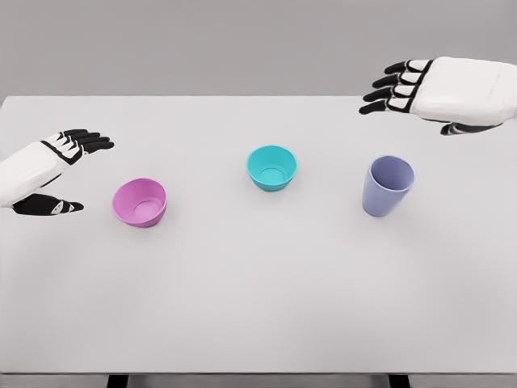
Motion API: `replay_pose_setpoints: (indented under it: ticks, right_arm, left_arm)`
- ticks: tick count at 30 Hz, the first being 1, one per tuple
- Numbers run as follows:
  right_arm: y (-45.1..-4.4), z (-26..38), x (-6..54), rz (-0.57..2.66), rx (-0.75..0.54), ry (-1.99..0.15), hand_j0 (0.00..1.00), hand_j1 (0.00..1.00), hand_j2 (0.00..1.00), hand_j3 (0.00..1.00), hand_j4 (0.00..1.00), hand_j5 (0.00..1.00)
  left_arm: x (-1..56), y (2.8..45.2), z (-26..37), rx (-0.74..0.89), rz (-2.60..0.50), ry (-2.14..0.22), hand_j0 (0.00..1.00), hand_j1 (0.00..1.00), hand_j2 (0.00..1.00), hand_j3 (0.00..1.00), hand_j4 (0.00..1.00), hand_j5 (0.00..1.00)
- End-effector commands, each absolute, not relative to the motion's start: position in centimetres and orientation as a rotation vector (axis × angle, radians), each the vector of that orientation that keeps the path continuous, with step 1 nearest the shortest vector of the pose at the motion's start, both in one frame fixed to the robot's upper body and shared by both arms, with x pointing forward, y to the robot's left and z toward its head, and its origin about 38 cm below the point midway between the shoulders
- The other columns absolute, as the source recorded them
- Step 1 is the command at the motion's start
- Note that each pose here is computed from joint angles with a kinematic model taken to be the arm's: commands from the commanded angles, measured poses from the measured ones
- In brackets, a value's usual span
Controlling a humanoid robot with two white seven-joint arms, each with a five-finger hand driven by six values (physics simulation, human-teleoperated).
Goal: Stacking bowl and cup with both arms
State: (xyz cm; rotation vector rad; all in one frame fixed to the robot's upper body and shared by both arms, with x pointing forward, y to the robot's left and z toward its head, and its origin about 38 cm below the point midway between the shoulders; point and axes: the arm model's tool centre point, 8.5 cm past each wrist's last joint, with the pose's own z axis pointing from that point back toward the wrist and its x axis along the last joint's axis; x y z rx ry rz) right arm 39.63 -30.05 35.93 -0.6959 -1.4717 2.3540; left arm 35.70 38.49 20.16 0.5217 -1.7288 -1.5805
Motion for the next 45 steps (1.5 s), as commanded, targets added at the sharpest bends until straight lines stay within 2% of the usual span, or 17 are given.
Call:
replay_pose_setpoints:
  ticks: [1, 4, 6, 10, 11, 13, 15, 18, 20, 23, 25, 29, 33, 37, 45]
  right_arm:
    - [-29.9, 35.9, 39.6, 2.353, -0.691, -1.477, 1.00, 1.00, 1.00, 1.00, 1.00, 1.00]
    - [-30.1, 36.6, 39.6, 2.342, -0.715, -1.491, 1.00, 1.00, 1.00, 1.00, 1.00, 1.00]
    - [-30.8, 38.3, 39.5, 2.290, -0.774, -1.540, 1.00, 1.00, 1.00, 1.00, 1.00, 1.00]
    - [-31.9, 37.5, 39.5, 2.272, -0.762, -1.505, 1.00, 1.00, 1.00, 1.00, 1.00, 1.00]
    - [-32.5, 37.7, 39.9, 2.248, -0.774, -1.502, 1.00, 1.00, 1.00, 1.00, 1.00, 1.00]
    - [-33.5, 34.6, 40.3, 2.208, -0.690, -1.457, 1.00, 1.00, 1.00, 1.00, 1.00, 1.00]
    - [-34.4, 32.4, 40.4, 2.185, -0.635, -1.415, 1.00, 1.00, 1.00, 1.00, 1.00, 1.00]
    - [-34.7, 29.2, 39.9, 2.194, -0.541, -1.348, 1.00, 1.00, 1.00, 1.00, 1.00, 1.00]
    - [-34.9, 31.0, 40.2, 2.170, -0.598, -1.391, 1.00, 1.00, 1.00, 1.00, 1.00, 1.00]
    - [-35.9, 33.4, 40.3, 2.133, -0.688, -1.424, 1.00, 1.00, 1.00, 1.00, 1.00, 1.00]
    - [-35.5, 32.8, 40.3, 2.135, -0.665, -1.429, 1.00, 1.00, 1.00, 1.00, 1.00, 1.00]
    - [-36.2, 35.7, 40.4, 2.099, -0.760, -1.479, 1.00, 1.00, 1.00, 1.00, 1.00, 1.00]
    - [-36.8, 36.3, 40.3, 2.086, -0.786, -1.477, 1.00, 1.00, 1.00, 1.00, 1.00, 1.00]
    - [-40.5, 36.3, 41.3, 1.966, -0.815, -1.430, 1.00, 1.00, 1.00, 1.00, 1.00, 1.00]
    - [-40.5, 36.0, 41.2, 1.970, -0.807, -1.424, 1.00, 1.00, 1.00, 1.00, 1.00, 1.00]
  left_arm:
    - [35.7, 38.5, 20.3, 0.521, -1.574, -1.732, 1.00, 1.00, 1.00, 1.00, 1.00, 1.00]
    - [35.7, 38.5, 20.3, 0.520, -1.575, -1.731, 1.00, 1.00, 1.00, 1.00, 1.00, 1.00]
    - [35.7, 38.5, 20.2, 0.518, -1.581, -1.728, 1.00, 1.00, 1.00, 1.00, 1.00, 1.00]
    - [35.9, 39.1, 21.6, 0.498, -1.685, -1.624, 1.00, 1.00, 1.00, 1.00, 1.00, 1.00]
    - [35.9, 38.5, 21.7, 0.446, -1.749, -1.571, 1.00, 1.00, 1.00, 1.00, 1.00, 1.00]
    - [36.2, 35.6, 23.3, 0.341, -1.933, -1.496, 1.00, 1.00, 1.00, 1.00, 1.00, 1.00]
    - [36.5, 32.7, 25.7, 0.343, -1.940, -1.636, 1.00, 1.00, 1.00, 1.00, 1.00, 1.00]
    - [38.4, 31.2, 26.5, 0.388, -1.883, -1.548, 1.00, 1.00, 1.00, 1.00, 1.00, 1.00]
    - [39.7, 29.4, 27.5, 0.403, -1.906, -1.506, 1.00, 1.00, 1.00, 1.00, 1.00, 1.00]
    - [40.6, 26.9, 25.6, 0.343, -1.929, -1.377, 1.00, 1.00, 1.00, 1.00, 1.00, 1.00]
    - [40.0, 27.6, 24.6, 0.330, -1.970, -1.313, 1.00, 1.00, 1.00, 1.00, 1.00, 1.00]
    - [39.6, 28.1, 24.2, 0.326, -1.998, -1.284, 1.00, 1.00, 1.00, 1.00, 1.00, 1.00]
    - [38.5, 28.6, 24.5, 0.293, -2.123, -1.313, 1.00, 1.00, 1.00, 1.00, 1.00, 1.00]
    - [38.3, 28.5, 23.9, 0.275, -2.146, -1.282, 1.00, 1.00, 1.00, 1.00, 1.00, 1.00]
    - [38.7, 28.4, 22.7, 0.292, -2.083, -1.207, 1.00, 1.00, 1.00, 1.00, 1.00, 1.00]
